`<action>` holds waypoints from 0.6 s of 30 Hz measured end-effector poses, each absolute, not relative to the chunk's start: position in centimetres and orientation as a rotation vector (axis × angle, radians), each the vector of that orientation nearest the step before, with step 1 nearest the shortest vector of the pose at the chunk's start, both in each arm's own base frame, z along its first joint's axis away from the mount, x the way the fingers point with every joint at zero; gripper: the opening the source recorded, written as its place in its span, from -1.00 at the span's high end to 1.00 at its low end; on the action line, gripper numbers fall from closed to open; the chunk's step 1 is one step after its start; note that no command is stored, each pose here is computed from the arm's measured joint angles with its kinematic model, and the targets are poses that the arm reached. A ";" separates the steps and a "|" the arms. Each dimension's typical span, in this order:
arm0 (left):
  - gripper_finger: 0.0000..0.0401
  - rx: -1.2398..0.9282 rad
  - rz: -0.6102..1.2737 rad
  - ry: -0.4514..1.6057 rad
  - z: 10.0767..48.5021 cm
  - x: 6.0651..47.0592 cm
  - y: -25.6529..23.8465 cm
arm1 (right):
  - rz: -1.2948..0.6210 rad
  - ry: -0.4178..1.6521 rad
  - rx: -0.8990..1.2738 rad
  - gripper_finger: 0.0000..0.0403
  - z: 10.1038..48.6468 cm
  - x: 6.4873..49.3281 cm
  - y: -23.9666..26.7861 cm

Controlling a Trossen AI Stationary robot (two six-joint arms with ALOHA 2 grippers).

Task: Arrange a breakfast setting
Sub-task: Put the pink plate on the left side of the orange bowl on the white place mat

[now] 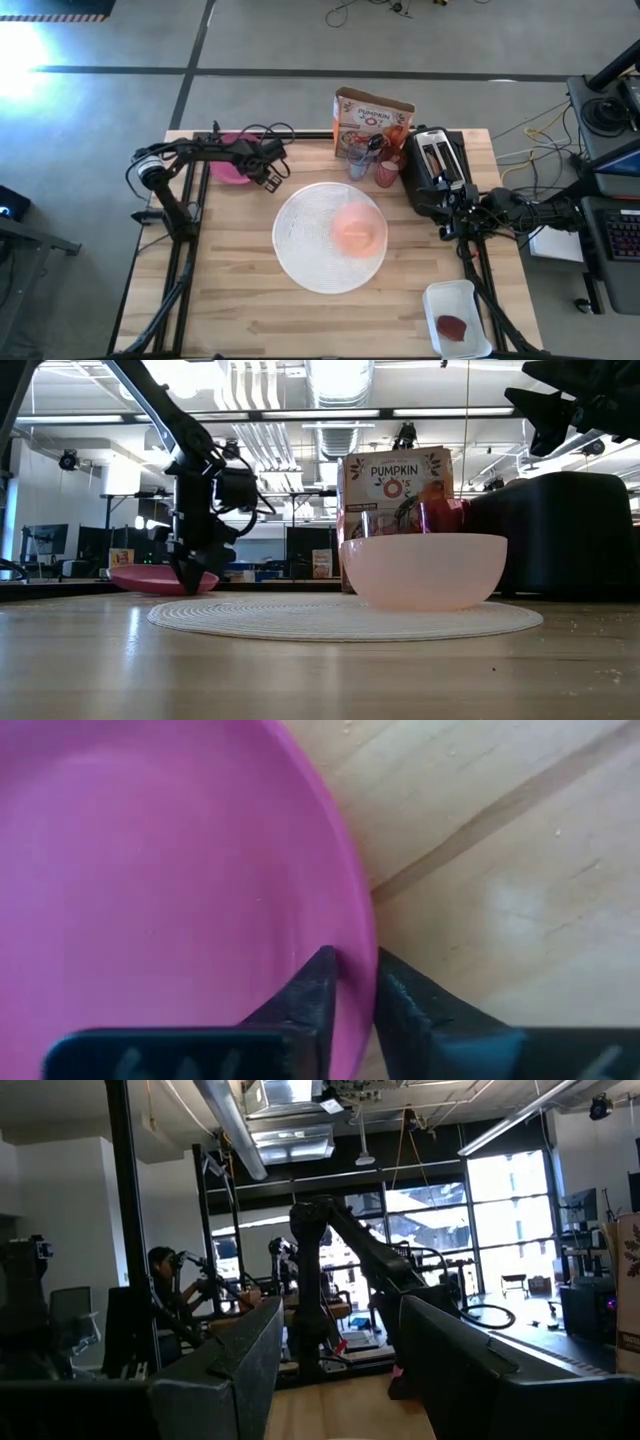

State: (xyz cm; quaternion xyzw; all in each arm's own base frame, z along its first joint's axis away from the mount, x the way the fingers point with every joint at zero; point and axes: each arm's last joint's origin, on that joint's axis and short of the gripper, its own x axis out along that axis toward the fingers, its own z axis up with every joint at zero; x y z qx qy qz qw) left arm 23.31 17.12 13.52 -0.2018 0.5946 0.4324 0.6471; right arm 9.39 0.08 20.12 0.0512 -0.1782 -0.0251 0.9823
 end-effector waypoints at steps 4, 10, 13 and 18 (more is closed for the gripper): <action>0.96 -0.452 1.001 1.339 13.8 23.5 16.8 | -0.050 -0.358 0.103 0.05 20.1 9.4 0.1; 0.99 -0.437 0.964 1.334 14.2 24.8 15.3 | -0.050 -0.358 0.103 0.05 20.1 9.4 0.1; 0.99 -0.397 0.904 1.333 14.9 26.2 13.5 | -0.050 -0.358 0.103 0.05 20.1 9.4 0.1; 1.00 -0.277 0.812 1.305 16.9 29.0 9.6 | -0.050 -0.359 0.103 0.05 20.1 9.4 0.1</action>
